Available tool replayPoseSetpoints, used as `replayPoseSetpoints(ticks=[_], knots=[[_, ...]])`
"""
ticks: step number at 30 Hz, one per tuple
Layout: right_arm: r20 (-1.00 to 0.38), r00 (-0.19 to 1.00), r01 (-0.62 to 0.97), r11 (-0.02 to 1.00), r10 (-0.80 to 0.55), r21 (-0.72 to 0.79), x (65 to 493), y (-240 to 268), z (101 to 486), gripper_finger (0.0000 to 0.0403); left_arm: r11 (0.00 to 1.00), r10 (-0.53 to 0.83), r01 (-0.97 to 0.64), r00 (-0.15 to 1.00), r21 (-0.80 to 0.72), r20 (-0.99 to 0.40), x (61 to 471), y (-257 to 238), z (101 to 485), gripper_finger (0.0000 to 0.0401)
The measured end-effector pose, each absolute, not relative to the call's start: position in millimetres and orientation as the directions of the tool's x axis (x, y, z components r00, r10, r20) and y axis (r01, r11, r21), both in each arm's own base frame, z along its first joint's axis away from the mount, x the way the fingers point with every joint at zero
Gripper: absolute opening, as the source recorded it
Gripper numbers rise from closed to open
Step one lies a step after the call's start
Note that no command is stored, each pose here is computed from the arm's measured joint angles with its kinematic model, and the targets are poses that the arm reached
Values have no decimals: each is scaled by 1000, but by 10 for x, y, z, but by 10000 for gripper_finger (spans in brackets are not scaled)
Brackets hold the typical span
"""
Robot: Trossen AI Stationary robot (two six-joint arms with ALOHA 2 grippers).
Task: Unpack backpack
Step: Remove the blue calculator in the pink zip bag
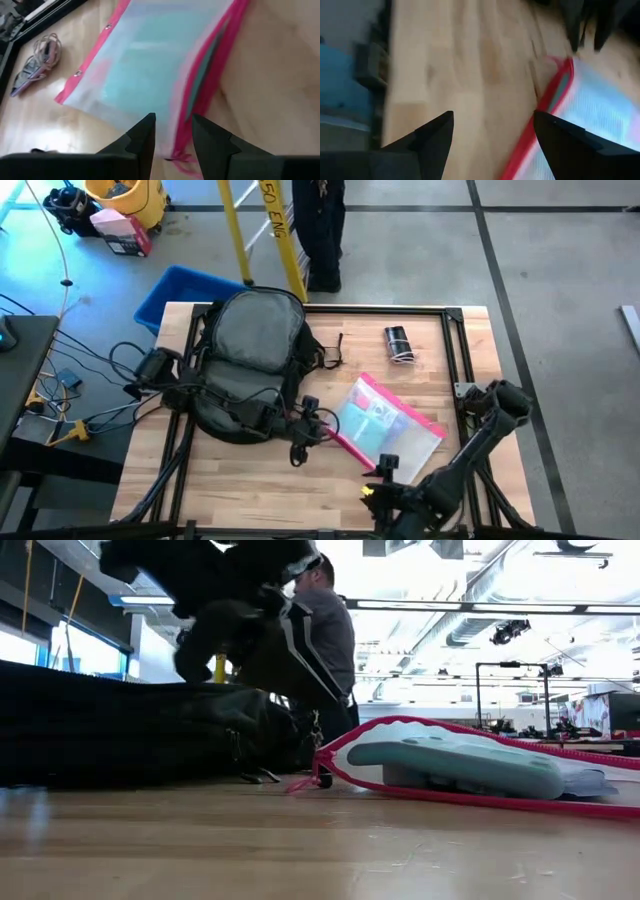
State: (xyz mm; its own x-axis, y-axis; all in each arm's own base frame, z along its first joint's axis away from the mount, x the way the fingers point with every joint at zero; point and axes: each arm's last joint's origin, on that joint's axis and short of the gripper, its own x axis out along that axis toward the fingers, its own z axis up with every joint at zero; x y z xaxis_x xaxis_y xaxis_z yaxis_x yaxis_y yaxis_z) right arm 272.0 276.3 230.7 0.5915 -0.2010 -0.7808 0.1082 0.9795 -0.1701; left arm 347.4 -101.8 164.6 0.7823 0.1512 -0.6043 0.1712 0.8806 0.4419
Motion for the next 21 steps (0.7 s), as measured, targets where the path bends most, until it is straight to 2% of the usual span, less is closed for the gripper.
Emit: replayPoseSetpoints(ticks=[8,18,21], knots=[[-832,460,193,949,-311,-247,2651,2448,1801,246,869,102,257,744,423,-661,3624,-869,1270,107],[-877,385,198,954,-289,-227,2598,2317,1545,236,789,268,207,731,578,-628,3634,-876,1143,105],[-887,359,232,948,-292,-218,2563,2285,1487,236,780,341,150,713,608,-613,3622,-845,1139,82]])
